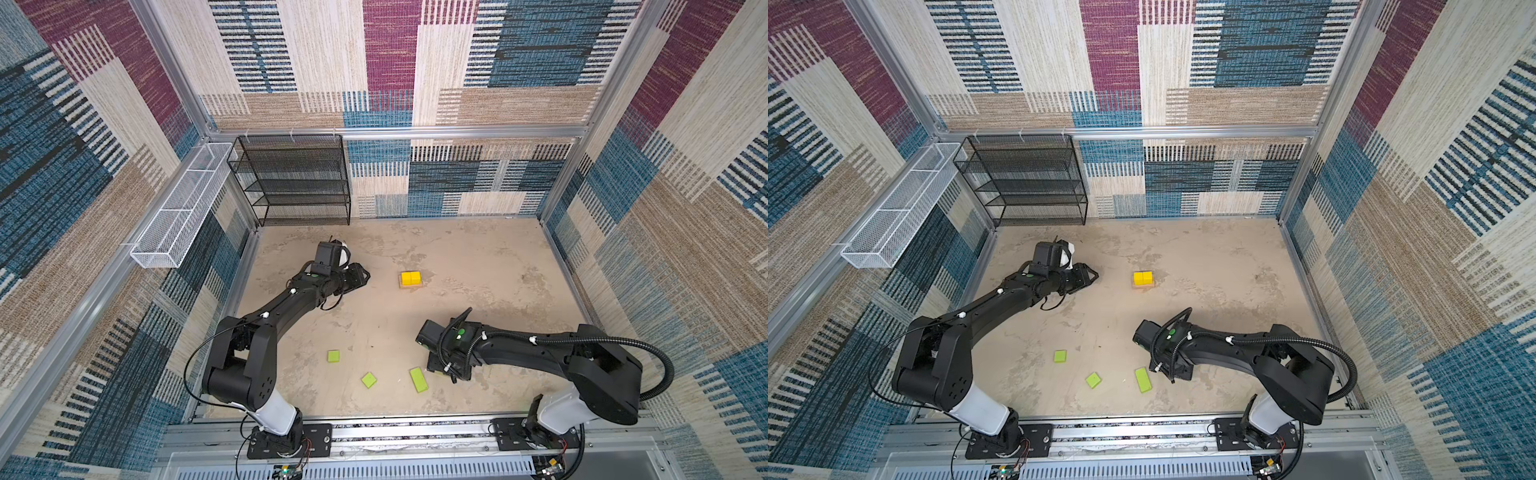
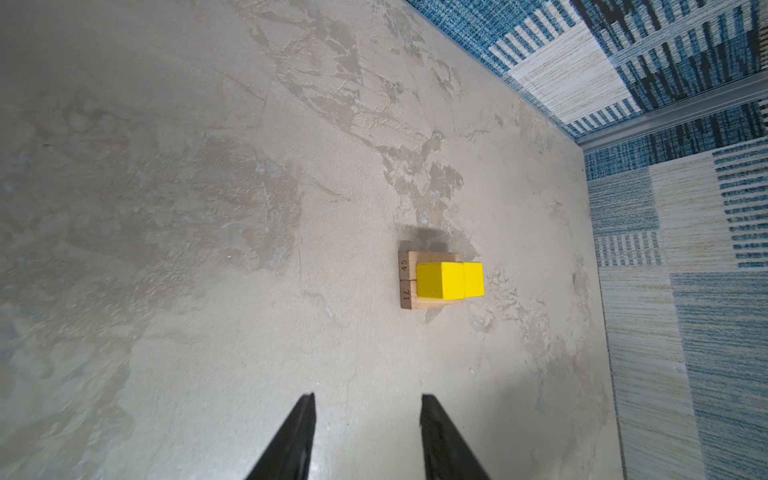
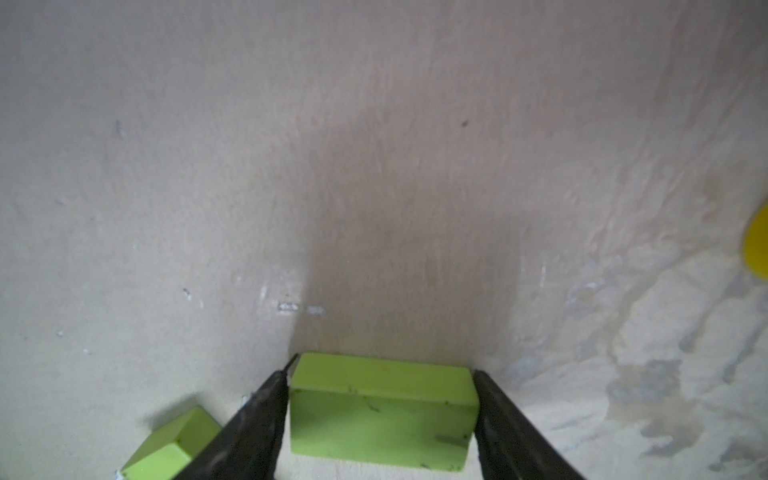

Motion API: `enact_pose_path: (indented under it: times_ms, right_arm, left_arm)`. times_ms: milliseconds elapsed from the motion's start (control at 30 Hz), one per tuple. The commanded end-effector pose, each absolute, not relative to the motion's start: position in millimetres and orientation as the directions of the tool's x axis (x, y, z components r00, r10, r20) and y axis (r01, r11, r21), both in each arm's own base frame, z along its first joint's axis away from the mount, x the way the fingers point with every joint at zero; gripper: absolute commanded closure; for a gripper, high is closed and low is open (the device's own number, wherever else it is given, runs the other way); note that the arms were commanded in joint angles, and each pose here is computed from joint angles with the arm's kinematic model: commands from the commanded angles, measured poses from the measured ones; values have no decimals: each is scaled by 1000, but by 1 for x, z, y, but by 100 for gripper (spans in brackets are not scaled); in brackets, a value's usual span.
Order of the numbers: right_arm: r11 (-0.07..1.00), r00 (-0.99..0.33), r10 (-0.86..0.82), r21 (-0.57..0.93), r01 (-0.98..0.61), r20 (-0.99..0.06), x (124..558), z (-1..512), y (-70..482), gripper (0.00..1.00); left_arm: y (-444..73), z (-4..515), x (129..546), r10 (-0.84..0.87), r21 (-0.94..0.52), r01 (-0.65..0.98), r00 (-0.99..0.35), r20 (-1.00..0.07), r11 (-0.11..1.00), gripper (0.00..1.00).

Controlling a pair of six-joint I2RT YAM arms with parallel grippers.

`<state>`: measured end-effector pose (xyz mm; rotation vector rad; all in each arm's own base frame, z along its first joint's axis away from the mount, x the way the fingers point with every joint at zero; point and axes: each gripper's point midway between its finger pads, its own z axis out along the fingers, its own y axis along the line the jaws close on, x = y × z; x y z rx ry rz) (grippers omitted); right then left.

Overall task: Build the wood block tower
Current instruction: 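Lower the right gripper and close it on the long green block, then lift the green block with the right gripper and rotate it in the grip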

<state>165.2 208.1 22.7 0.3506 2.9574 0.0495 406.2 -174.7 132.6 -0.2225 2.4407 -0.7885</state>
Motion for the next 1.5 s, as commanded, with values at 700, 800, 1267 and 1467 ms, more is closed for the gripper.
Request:
enact_pose_path:
  times_ms: [700, 800, 1267, 1467]
  right_arm:
    - [998, -975, 62, 19, 59, -211, 209, 31, 210, 40]
    - [999, -975, 35, 20, 32, -221, 222, 32, 210, 40]
    - [999, -957, -48, -7, -48, -287, 281, 36, 216, 34]
    - [998, -946, -69, -12, -69, -316, 303, 37, 222, 33]
  left_arm:
    - [-170, 132, 406, -310, -573, 16, -828, -466, 820, 55]
    - [-169, 132, 405, -310, -569, 15, -826, -470, 822, 55]
    - [-158, 131, 403, -315, -546, -5, -821, -475, 837, 55]
    - [-155, 129, 403, -319, -544, -13, -822, -472, 839, 55]
